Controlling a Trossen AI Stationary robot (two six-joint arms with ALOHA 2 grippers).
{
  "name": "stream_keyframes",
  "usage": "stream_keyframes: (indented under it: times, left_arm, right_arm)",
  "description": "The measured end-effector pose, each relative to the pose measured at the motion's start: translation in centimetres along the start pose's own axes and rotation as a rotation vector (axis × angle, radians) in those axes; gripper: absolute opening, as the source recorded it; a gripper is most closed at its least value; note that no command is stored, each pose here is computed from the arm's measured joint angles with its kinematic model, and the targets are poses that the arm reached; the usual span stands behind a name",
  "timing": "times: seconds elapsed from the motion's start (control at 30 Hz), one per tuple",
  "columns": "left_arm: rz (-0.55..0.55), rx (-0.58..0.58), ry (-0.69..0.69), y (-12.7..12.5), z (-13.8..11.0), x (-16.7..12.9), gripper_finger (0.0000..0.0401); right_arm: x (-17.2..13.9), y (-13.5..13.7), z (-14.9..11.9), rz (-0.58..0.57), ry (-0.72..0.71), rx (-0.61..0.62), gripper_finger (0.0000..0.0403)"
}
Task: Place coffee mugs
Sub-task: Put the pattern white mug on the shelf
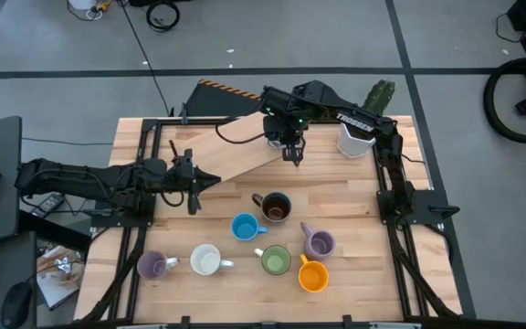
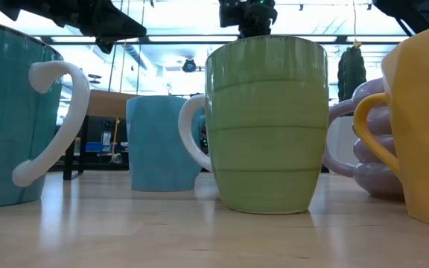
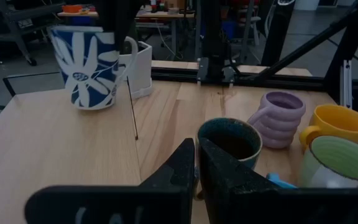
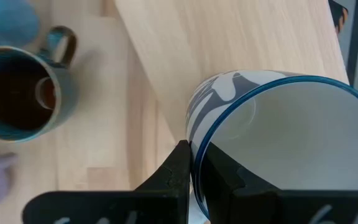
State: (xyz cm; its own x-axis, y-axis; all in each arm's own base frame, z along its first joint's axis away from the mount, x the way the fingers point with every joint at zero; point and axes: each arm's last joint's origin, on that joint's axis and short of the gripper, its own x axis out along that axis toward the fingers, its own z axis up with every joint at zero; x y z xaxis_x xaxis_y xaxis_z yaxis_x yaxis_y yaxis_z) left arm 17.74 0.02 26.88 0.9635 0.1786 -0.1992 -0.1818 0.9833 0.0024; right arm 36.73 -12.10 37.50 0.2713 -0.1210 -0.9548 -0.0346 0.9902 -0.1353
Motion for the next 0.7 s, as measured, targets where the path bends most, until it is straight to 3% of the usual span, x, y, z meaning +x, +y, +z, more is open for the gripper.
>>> stream_keyframes:
  times: [0.7]
  left_arm:
    - [0.0, 0.001, -0.014, -0.03, 0.12, 0.1, 0.0027]
  right_arm:
    - [0.39, -0.48, -0.04, -0.005, 0.01, -0.022, 0.0036]
